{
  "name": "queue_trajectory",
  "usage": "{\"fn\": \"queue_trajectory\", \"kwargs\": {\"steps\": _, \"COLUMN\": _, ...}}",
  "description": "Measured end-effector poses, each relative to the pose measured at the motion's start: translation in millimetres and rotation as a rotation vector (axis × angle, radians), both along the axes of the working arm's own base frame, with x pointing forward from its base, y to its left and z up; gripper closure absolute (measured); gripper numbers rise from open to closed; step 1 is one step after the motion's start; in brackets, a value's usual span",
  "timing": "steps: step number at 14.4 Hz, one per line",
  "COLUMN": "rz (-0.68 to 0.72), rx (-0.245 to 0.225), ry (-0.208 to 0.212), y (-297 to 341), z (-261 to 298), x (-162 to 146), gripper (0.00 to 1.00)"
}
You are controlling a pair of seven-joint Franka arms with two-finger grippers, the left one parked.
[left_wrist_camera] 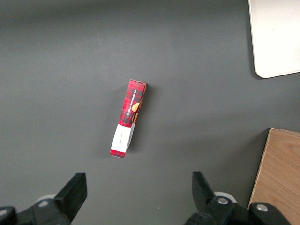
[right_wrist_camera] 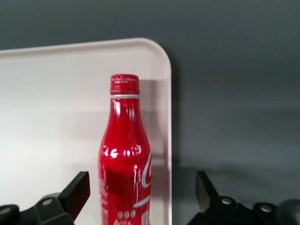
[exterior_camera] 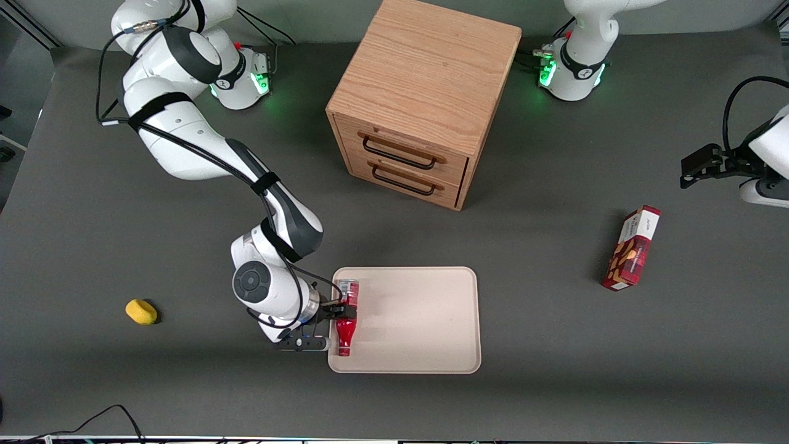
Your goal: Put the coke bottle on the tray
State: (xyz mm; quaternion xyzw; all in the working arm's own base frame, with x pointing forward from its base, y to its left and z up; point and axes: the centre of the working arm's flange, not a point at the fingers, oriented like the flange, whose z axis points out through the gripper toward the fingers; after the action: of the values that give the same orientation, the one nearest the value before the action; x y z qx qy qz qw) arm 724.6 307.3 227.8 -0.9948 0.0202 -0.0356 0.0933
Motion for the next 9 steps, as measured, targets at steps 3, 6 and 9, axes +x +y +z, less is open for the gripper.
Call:
{"fn": "queue_trajectory", "kwargs": {"steps": 3, "rz": 0.008, "rx": -0.055, "ry": 0.002, "y": -10, "z": 84, "x": -1, "gripper": 0.0}}
{"fn": "queue_trajectory", "kwargs": {"steps": 6, "rz": -0.028, "rx": -0.172, "ry": 0.041, "y": -61, "z": 246, "x": -34, "gripper": 0.0}}
{"fn": "queue_trajectory", "kwargs": {"steps": 9, "rz": -0.108, "rx": -0.25, "ry": 0.071, "y": -114, "z": 349, "x": -77, "gripper": 0.0}}
